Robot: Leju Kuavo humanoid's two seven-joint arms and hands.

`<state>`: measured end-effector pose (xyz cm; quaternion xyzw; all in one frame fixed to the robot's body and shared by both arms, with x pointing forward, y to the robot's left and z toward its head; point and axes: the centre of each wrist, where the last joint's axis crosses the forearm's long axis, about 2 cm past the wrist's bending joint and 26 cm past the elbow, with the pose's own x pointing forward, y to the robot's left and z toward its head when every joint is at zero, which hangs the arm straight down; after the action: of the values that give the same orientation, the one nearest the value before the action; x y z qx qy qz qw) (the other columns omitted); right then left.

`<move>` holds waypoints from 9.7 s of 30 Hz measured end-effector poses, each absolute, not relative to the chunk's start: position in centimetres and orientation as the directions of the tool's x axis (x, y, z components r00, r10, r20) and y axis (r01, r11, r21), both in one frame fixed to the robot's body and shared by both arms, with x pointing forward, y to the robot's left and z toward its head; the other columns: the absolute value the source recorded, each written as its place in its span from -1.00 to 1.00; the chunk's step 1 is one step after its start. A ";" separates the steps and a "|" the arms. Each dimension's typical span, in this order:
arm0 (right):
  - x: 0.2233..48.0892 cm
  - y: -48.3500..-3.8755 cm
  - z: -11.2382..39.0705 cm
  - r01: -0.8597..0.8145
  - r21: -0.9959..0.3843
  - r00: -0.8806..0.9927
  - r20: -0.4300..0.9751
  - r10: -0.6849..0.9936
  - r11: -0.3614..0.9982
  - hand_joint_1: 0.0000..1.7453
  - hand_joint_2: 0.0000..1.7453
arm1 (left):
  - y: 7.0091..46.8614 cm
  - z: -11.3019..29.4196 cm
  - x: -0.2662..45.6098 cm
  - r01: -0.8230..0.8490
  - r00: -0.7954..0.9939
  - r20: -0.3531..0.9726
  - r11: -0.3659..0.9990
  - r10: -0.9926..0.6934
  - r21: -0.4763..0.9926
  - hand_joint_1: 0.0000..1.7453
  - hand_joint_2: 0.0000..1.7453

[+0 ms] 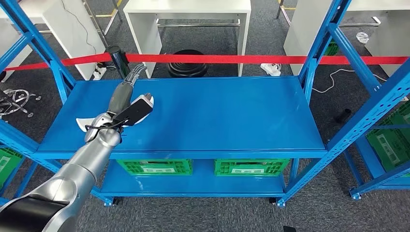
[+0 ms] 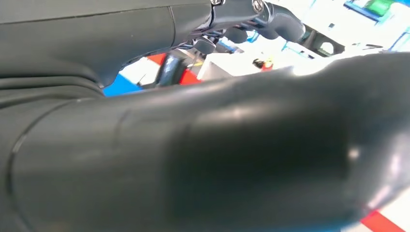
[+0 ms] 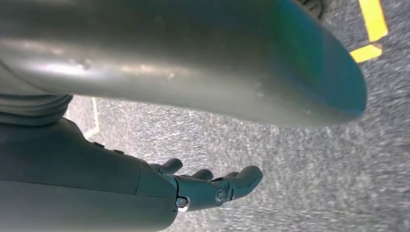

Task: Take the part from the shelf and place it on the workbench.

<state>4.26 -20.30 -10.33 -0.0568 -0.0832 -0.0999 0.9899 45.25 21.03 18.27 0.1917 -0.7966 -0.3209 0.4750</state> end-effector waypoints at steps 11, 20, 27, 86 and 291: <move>3.4 -18.5 -10.1 0.182 -0.101 0.983 0.013 -0.182 0.978 -1.00 -1.00 | 19.0 15.6 43.5 0.088 -0.448 0.576 0.607 -0.684 0.790 -1.00 1.00; 3.2 -17.8 -9.9 0.178 -0.092 0.983 -0.021 -0.181 0.980 -1.00 -1.00 | 17.5 15.5 43.1 0.129 -0.458 0.576 0.590 -0.678 0.797 -1.00 1.00; 3.1 -16.9 -9.7 0.186 -0.090 0.980 -0.049 -0.191 0.978 -1.00 -1.00 | 17.0 14.5 42.4 0.214 -0.345 0.574 0.534 -0.742 0.818 -1.00 1.00; 3.1 -16.6 -9.7 0.174 -0.077 0.977 0.138 -0.162 0.982 -1.00 -1.00 | 27.7 8.4 39.6 0.162 0.015 0.162 0.162 -0.987 0.973 1.00 1.00; 5.6 -24.0 -10.6 0.214 -0.253 0.934 0.335 -0.122 0.943 -1.00 -1.00 | 19.1 23.0 28.7 0.101 -0.911 0.412 0.982 0.026 0.161 1.00 1.00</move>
<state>5.58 -24.01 -10.60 -0.1445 -0.1592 -0.0866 0.9728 28.74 19.13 22.98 -0.0328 -0.9732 -0.0899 0.2089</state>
